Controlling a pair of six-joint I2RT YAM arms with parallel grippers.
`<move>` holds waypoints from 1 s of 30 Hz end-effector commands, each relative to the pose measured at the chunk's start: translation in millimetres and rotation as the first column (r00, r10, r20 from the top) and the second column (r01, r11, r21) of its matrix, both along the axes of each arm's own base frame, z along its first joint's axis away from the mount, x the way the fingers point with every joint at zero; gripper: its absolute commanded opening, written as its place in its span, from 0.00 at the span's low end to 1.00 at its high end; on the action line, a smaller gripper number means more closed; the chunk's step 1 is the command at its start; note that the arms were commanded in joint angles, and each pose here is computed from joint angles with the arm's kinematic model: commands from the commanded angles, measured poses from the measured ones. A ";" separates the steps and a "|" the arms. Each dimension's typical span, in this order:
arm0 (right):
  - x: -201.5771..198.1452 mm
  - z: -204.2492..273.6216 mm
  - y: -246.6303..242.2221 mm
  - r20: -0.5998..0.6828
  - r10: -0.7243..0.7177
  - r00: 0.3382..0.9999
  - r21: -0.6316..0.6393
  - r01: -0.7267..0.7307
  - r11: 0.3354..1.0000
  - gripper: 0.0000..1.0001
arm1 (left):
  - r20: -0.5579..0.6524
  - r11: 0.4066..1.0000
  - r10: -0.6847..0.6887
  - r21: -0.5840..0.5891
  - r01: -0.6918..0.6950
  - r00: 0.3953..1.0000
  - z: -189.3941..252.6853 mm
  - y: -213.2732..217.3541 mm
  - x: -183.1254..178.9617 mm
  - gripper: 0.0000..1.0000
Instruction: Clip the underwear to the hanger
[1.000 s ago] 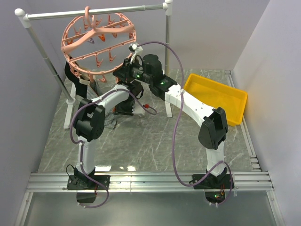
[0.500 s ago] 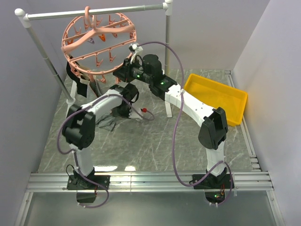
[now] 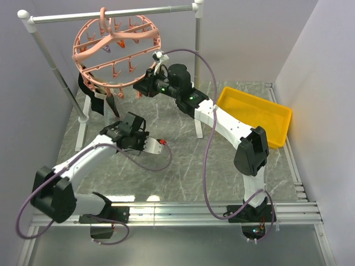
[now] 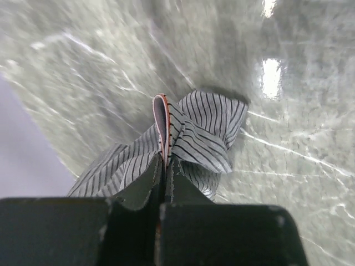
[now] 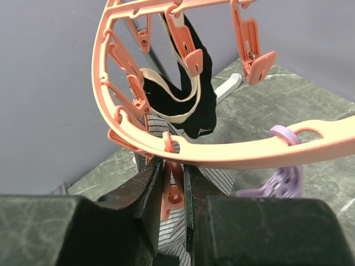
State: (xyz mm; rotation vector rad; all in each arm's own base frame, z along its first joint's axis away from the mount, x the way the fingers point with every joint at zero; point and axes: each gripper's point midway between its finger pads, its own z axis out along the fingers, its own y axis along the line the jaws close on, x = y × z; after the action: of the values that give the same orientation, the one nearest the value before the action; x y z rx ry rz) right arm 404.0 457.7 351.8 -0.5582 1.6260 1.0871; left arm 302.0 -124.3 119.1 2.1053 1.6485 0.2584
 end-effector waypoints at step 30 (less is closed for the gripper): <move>-11.7 56.7 -14.4 -0.008 0.017 1.000 0.118 -0.016 0.993 0.00 | 0.189 0.432 0.501 -0.900 -0.055 0.844 161.0 -11.7 11.9 0.00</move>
State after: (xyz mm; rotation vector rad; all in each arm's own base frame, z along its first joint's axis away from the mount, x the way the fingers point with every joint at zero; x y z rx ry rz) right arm 399.8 457.9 354.5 -0.5160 1.6610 1.1647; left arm 308.9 -129.7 255.9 0.9347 1.4186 0.0319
